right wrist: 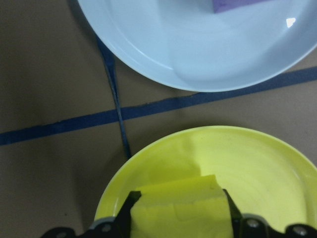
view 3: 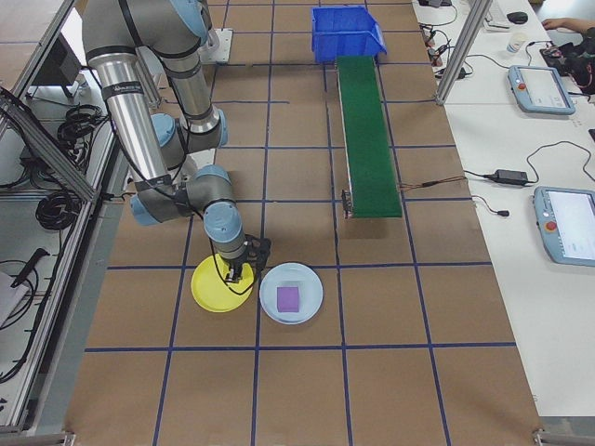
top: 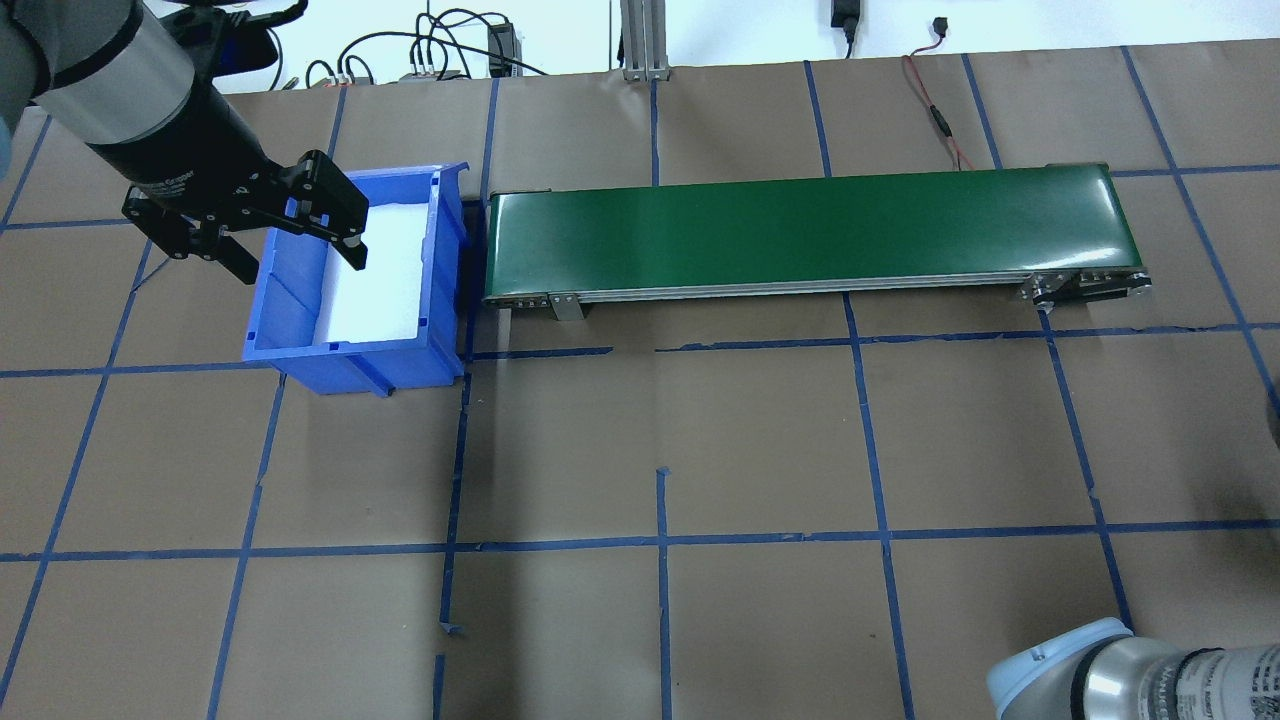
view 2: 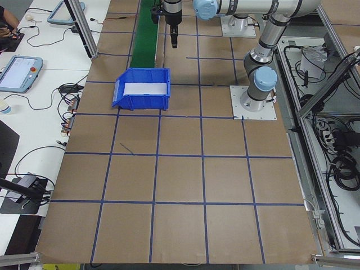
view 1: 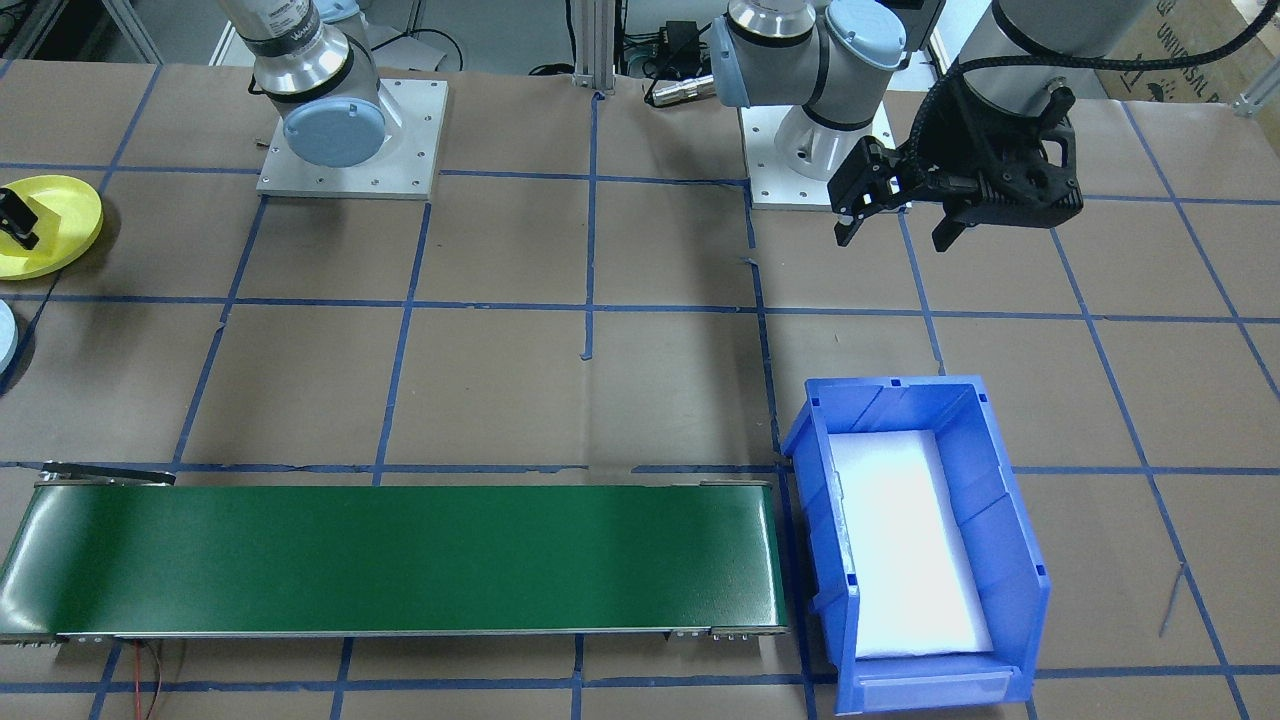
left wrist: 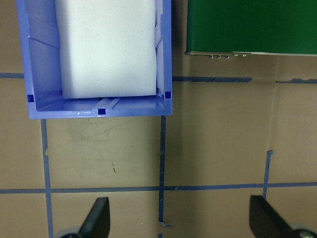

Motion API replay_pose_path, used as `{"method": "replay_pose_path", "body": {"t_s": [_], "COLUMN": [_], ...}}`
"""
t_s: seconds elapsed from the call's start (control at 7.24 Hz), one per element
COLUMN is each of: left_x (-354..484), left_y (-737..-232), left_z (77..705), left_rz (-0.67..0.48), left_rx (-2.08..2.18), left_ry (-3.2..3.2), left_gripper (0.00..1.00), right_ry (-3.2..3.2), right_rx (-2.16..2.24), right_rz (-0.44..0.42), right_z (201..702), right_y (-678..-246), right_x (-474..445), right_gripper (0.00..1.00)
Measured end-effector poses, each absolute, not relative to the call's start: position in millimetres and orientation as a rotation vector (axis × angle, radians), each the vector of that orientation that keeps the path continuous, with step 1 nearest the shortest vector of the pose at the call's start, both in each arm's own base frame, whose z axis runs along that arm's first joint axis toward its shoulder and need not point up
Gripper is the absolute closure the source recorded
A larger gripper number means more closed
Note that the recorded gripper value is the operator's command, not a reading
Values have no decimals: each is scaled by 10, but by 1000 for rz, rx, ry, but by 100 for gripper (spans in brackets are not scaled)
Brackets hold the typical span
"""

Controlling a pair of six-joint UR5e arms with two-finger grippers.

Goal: Move block left to right into plate

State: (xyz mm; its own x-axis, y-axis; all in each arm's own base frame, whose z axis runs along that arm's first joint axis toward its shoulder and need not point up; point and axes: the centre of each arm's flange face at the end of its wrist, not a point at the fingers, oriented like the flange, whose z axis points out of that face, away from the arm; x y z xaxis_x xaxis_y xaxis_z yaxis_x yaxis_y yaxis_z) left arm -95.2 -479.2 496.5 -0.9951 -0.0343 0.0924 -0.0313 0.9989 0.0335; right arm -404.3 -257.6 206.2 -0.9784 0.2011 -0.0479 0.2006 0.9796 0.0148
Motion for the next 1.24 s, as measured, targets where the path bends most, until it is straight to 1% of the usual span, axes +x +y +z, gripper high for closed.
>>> {"method": "replay_pose_path", "body": {"t_s": [0.41, 0.55, 0.69, 0.83, 0.97, 1.1, 1.24], "left_x": [-949, -945, -943, -944, -948, -954, -959], "left_y": [-4793, -4788, -4781, -4776, -4772, -4770, -4766], "left_z": [4957, 4949, 4942, 4938, 4935, 4935, 4936], "left_rz": [-52, -54, -56, -57, -58, -57, -57], "left_rx": [50, 51, 52, 51, 50, 50, 48], "left_ry": [-3049, -3049, -3050, -3050, -3050, -3049, -3049], "left_gripper": [0, 0, 0, 0, 0, 0, 0], "right_ry": [3070, 3065, 3040, 3022, 3010, 3013, 3042], "right_rx": [378, 418, 458, 481, 521, 584, 594], "right_rz": [23, 39, 98, 178, 253, 287, 278], "right_z": [2289, 2409, 2573, 2872, 3324, 3774, 4123], "right_y": [-2676, -2861, -3191, -3606, -3966, -4115, -4197], "right_x": [-4179, -4082, -3865, -3523, -2967, -2357, -1744], "right_gripper": [0, 0, 0, 0, 0, 0, 0]}}
